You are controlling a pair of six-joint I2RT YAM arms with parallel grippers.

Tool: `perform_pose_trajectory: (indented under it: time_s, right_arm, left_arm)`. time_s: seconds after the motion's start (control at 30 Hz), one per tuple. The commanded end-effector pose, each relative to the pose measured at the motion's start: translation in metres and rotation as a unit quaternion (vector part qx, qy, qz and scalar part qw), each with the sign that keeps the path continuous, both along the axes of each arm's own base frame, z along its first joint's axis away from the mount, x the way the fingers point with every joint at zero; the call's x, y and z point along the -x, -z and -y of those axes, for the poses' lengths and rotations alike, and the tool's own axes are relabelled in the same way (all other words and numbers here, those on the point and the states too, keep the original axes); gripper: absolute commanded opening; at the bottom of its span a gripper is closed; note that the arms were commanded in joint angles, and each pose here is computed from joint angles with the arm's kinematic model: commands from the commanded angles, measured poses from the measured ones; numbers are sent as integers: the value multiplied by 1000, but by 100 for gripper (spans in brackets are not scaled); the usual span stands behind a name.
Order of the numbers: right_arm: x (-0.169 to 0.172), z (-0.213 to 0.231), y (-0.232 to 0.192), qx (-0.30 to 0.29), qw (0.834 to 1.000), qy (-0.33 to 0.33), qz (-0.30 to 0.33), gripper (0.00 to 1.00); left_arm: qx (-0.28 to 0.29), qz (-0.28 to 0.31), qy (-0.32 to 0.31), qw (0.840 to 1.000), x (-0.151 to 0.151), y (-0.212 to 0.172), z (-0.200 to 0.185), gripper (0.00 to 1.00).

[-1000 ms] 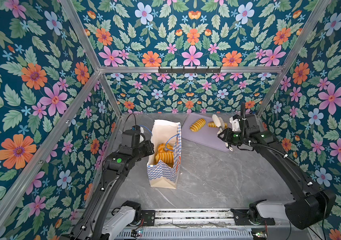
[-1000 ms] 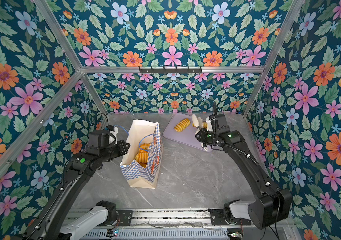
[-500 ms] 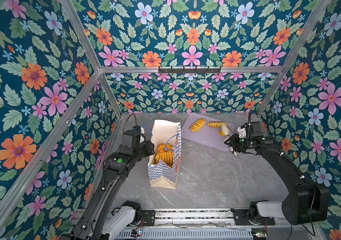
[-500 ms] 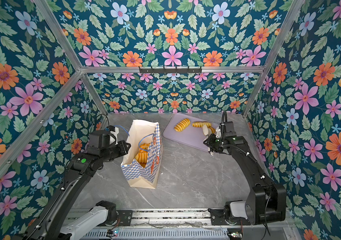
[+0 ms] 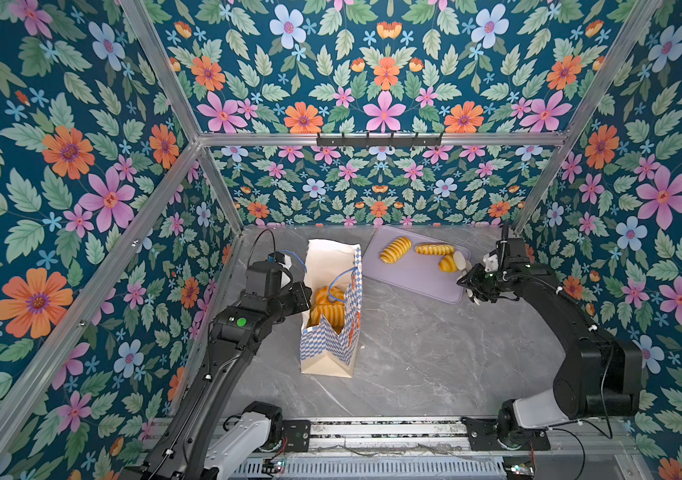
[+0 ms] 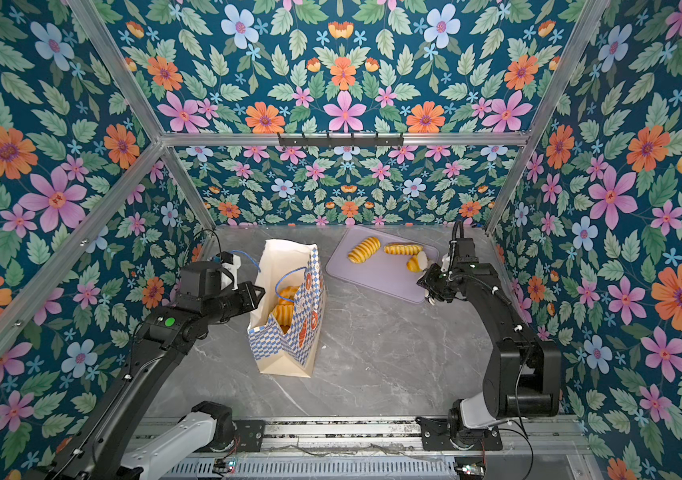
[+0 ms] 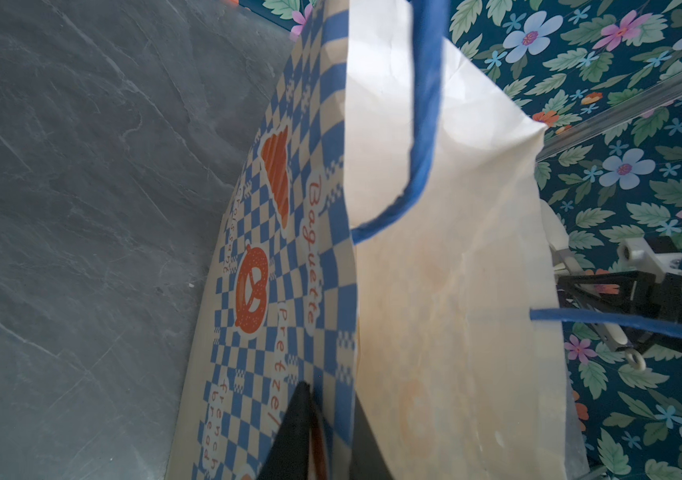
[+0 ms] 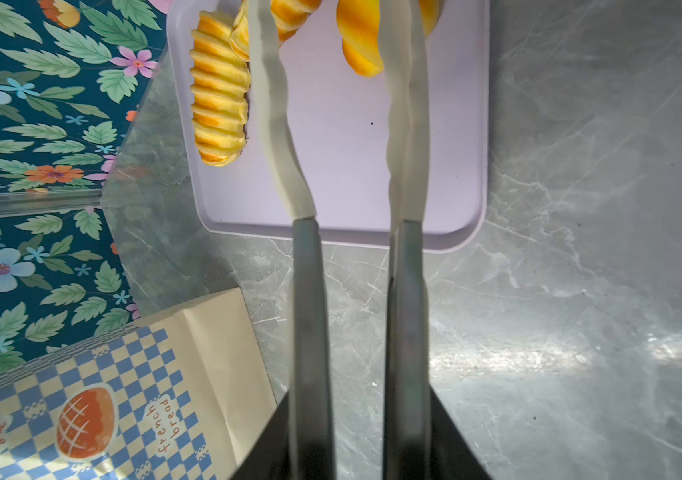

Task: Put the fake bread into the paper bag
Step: 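Lower the right tongs and pinch the round striped yellow bun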

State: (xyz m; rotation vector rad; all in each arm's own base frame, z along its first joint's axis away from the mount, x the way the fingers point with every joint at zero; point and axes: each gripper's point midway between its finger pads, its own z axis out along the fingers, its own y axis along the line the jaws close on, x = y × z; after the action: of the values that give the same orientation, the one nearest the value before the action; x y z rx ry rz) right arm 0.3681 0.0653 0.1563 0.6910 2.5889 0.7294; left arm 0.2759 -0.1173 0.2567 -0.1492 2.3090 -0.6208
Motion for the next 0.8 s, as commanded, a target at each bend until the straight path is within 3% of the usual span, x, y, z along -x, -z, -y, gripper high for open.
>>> perform_pose_trajectory:
  time_s: [0.0, 0.77]
  right_arm:
    - [0, 7, 5, 30, 999, -9, -16, 39]
    - [-22, 7, 30, 145, 983, -54, -98, 47]
  left_arm:
    - [-2, 13, 6, 1000, -4, -3, 1, 16]
    - [9, 26, 23, 999, -4, -5, 8, 16]
